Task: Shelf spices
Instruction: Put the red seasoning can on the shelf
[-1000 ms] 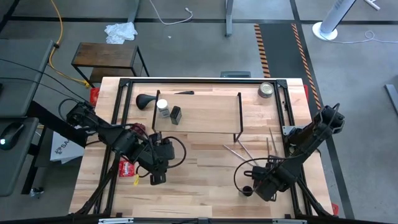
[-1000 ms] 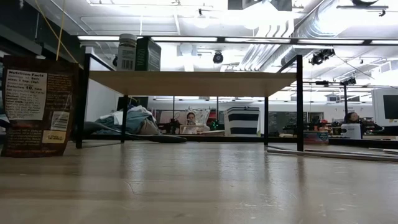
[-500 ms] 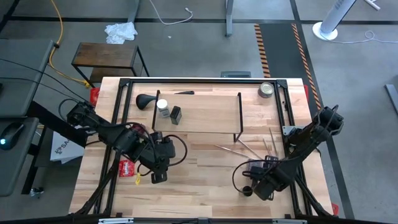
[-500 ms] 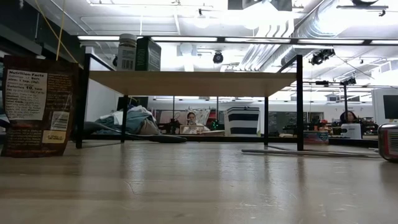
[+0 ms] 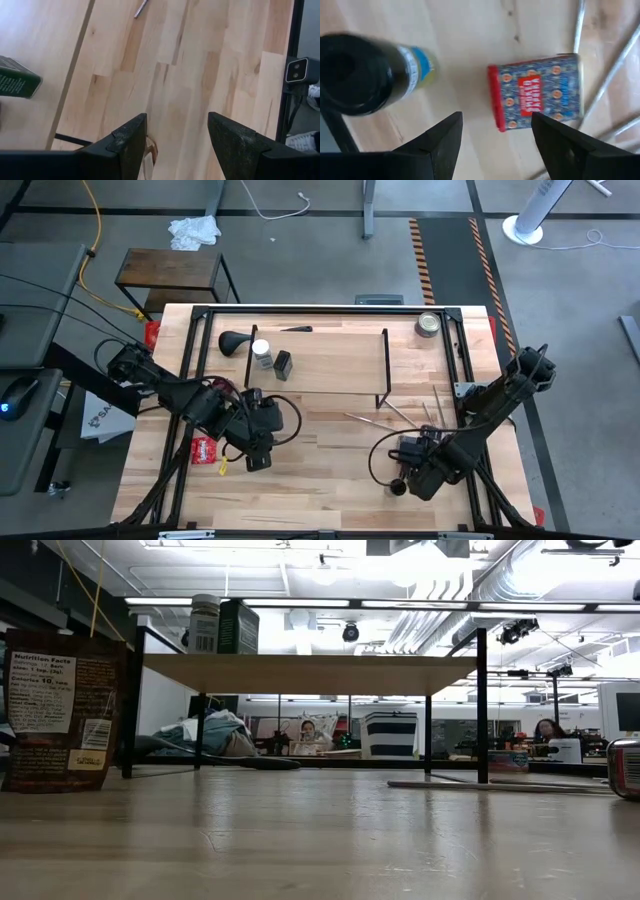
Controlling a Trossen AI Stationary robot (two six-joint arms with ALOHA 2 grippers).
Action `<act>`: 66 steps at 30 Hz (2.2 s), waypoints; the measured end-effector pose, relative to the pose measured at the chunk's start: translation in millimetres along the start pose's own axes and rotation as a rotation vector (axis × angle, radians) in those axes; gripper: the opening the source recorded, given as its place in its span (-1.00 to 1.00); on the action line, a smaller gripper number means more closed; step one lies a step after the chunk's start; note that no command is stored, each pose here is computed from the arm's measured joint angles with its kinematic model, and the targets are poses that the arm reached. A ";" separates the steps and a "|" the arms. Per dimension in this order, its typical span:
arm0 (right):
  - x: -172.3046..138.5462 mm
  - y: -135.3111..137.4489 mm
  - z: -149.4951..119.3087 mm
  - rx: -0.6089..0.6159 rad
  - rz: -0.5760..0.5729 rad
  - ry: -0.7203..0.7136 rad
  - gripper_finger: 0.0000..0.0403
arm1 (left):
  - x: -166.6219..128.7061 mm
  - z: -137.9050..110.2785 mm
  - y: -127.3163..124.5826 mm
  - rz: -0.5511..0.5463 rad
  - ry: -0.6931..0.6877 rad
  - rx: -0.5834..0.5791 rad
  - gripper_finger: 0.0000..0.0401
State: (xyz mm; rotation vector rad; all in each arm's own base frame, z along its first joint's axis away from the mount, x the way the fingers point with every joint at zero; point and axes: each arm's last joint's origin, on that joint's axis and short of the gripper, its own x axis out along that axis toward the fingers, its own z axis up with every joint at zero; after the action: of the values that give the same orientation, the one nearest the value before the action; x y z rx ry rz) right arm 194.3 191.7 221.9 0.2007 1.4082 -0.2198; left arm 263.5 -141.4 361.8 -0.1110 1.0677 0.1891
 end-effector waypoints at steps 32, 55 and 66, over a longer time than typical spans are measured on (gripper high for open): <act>66.8 -5.3 -9.3 -0.233 -0.113 0.010 -0.31 | -0.2 1.4 1.6 0.059 -0.053 -0.099 0.02; -9.5 11.4 18.6 -0.180 -0.129 0.019 -0.99 | -1.8 5.5 1.9 0.095 -0.113 -0.005 0.02; -72.2 -8.3 35.9 -0.035 -0.150 -0.169 -1.00 | -2.2 10.6 0.0 0.109 -0.178 0.048 0.02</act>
State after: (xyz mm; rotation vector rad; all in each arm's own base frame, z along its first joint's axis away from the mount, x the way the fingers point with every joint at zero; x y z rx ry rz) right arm 215.6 176.5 298.6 0.0460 1.2588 -0.3281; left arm 271.6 -139.7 368.8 0.0077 0.9006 0.2660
